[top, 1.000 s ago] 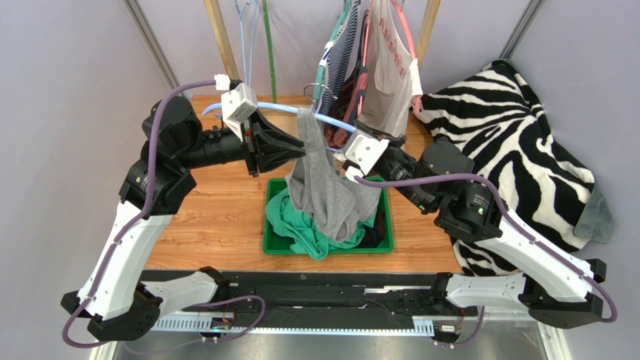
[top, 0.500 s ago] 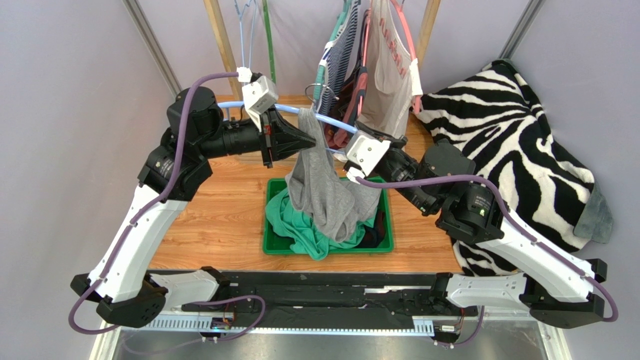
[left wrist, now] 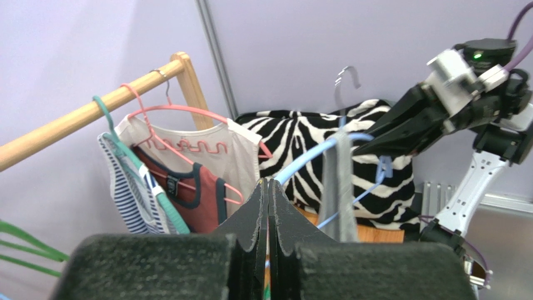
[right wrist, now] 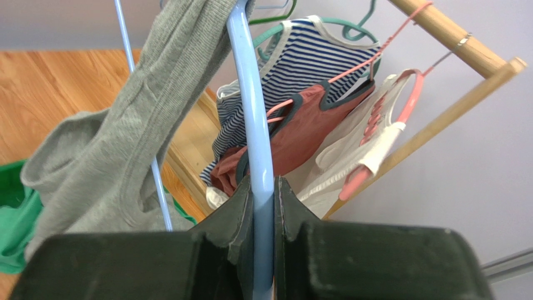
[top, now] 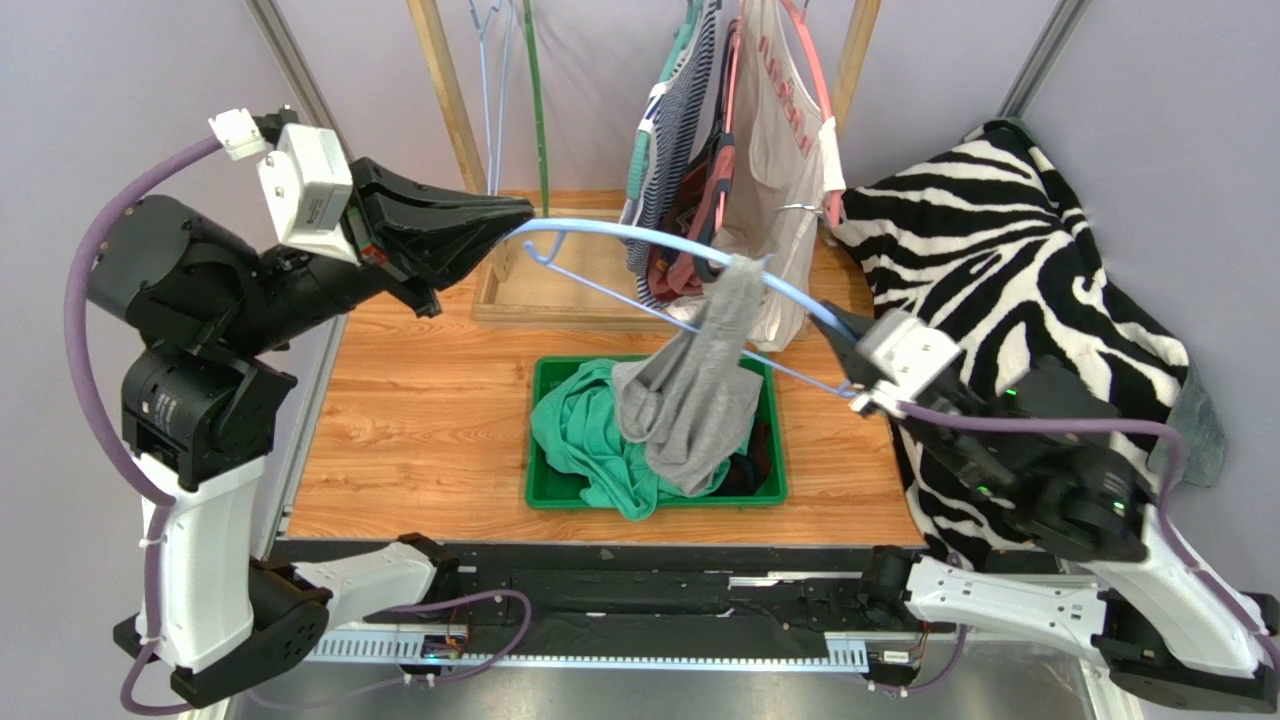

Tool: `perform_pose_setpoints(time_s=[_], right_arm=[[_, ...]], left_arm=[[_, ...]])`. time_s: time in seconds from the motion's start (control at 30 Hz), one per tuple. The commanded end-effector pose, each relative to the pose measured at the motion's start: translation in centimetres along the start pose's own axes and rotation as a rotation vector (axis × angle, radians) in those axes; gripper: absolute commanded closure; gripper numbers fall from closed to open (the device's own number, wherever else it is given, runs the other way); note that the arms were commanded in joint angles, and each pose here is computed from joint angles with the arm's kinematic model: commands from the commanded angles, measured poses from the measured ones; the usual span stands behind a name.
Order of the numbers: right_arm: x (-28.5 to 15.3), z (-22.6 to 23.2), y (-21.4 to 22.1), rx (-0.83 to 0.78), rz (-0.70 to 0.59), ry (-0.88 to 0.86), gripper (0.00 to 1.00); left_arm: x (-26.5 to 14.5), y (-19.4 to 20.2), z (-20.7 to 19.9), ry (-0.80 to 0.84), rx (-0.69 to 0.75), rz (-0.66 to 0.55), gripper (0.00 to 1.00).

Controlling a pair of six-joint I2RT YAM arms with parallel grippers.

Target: Remove the tank top from the hanger

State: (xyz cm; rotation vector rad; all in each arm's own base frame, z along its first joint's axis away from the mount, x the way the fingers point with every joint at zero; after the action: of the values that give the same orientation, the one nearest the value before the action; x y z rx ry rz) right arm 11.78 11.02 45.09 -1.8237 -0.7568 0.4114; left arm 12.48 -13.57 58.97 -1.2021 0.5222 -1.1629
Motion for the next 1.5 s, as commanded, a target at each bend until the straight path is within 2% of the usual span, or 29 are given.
perform_pose_setpoints(time_s=[0.0,0.13,0.2,0.23,0.27,0.33,0.37,0.57,0.97,1.3,1.37,1.47], right_arm=[[-3.2,-1.2,-0.9,0.172,-0.090,0.033,1.00],[-2.3,-1.2,-1.3,0.162,-0.083,0.046,1.00],[-0.7,-0.7,-1.6,0.144,-0.062,0.044,1.00],[-0.2,-0.7,-2.1,0.135,-0.065,0.047,1.00],[0.4,-0.6,-2.4,0.134,-0.074,0.039,1.00],[2.0,0.0,-2.8,0.120,-0.065,0.024,1.00],[2.3,-0.1,-3.6,0.121,-0.086,0.021,1.00],[5.6,1.1,-4.8,0.096,-0.078,-0.024,1.00],[8.2,2.0,-6.7,0.051,-0.082,-0.076,1.00],[9.3,3.4,-6.0,0.033,-0.042,-0.094,1.00],[9.4,3.4,-6.0,0.034,-0.040,-0.093,1.00],[9.6,3.6,-6.0,0.036,-0.037,-0.099,1.00]], left_arm=[[0.7,2.2,0.7,-0.022,-0.046,0.070,1.00],[1.3,4.7,-1.1,0.122,-0.186,0.080,1.00],[1.6,6.5,-2.1,0.192,-0.242,0.110,0.92],[1.6,6.9,-2.5,0.207,-0.251,0.118,0.79],[1.7,7.4,-2.7,0.219,-0.261,0.127,0.60],[1.9,8.4,-3.1,0.230,-0.285,0.150,0.45],[2.0,8.8,-3.0,0.221,-0.284,0.158,0.32],[1.8,9.8,-2.9,0.175,-0.259,0.190,0.29],[0.7,11.9,-3.2,0.087,-0.273,0.257,0.31],[2.6,11.4,-1.9,0.052,-0.288,0.223,0.29],[2.8,11.5,-1.7,0.046,-0.283,0.223,0.30],[3.3,11.7,-1.4,0.041,-0.281,0.224,0.38]])
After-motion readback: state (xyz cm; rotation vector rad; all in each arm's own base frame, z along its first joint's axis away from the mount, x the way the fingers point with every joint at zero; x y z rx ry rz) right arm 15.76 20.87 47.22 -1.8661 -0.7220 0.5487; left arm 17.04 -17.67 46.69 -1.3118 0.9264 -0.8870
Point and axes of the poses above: each gripper's point midway between its finger pads, its own x axis out along the fingers, its own z axis along the line the jaws close on, y = z × x, the point moved 8 cm from there along -x, back along the fingers, and after that the axes turned 10 degrees about x, right-handed, at the moved point
